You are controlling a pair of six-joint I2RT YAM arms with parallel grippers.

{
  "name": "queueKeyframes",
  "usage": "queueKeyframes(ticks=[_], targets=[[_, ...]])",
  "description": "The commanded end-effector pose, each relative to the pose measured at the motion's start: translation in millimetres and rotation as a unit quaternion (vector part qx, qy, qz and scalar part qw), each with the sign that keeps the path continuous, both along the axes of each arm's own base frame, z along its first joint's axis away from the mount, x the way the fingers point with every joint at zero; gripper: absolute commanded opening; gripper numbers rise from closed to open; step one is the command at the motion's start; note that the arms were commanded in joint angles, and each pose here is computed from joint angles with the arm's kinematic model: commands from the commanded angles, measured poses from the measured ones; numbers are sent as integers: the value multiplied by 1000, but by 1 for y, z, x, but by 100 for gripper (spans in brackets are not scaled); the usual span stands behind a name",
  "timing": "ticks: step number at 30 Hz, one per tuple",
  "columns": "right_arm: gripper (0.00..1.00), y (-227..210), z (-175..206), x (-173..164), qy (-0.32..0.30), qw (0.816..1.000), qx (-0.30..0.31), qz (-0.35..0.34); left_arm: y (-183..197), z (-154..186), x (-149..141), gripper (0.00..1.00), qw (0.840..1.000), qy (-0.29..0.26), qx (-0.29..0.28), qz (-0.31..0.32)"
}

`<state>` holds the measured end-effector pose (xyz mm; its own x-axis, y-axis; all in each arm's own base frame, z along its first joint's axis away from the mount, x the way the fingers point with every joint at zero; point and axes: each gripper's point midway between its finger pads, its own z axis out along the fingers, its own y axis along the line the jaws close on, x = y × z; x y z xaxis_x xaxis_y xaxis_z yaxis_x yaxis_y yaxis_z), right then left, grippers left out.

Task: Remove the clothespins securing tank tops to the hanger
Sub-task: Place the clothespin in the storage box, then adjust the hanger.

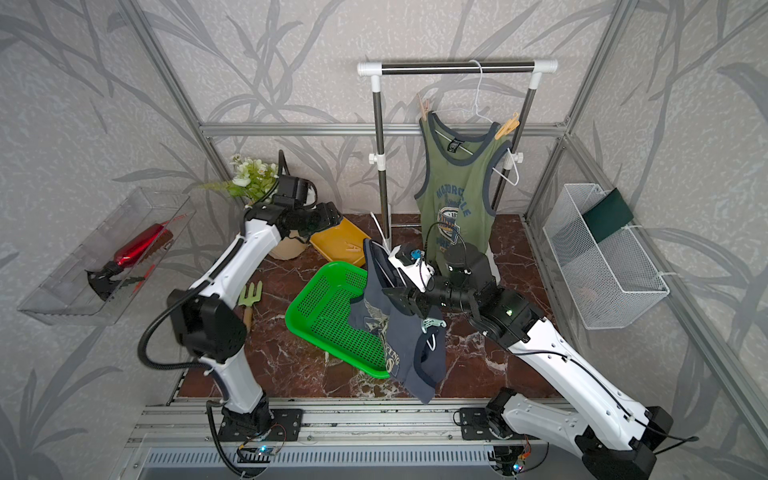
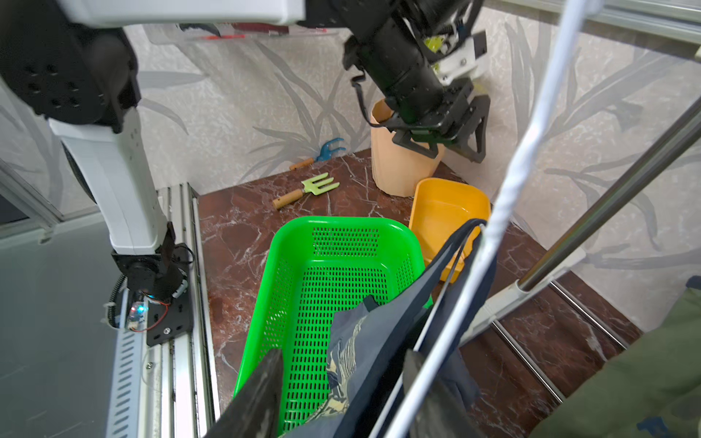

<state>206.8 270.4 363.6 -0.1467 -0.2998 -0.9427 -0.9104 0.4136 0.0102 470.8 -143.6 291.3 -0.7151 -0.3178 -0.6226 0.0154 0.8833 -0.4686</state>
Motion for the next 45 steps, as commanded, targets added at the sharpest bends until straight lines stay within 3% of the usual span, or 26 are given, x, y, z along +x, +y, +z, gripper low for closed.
queueKeyframes(ticks=[1, 5, 12, 20, 29, 32, 36, 45], targets=[[0, 7, 31, -16, 13, 997, 49, 53, -18, 41, -28, 82, 993, -78, -34, -78], [0, 8, 45, -22, 43, 992, 82, 88, -47, 78, -66, 86, 958, -170, -98, -210], [0, 4, 71, -28, 106, 971, 143, 159, -71, 105, -104, 99, 910, -214, -149, -322], [0, -7, 100, -20, 135, 951, 198, 196, -82, 133, -133, 99, 874, -219, -185, -392], [0, -6, 104, -9, 170, 934, 211, 231, -88, 132, -158, 98, 844, -195, -216, -450], [0, -8, 105, -5, 176, 930, 217, 238, -90, 137, -163, 93, 832, -194, -233, -465], [0, -14, 109, 4, 192, 924, 229, 239, -91, 143, -171, 78, 817, -191, -249, -483], [0, -10, 106, 19, 223, 907, 234, 270, -97, 149, -190, 60, 785, -176, -274, -527]])
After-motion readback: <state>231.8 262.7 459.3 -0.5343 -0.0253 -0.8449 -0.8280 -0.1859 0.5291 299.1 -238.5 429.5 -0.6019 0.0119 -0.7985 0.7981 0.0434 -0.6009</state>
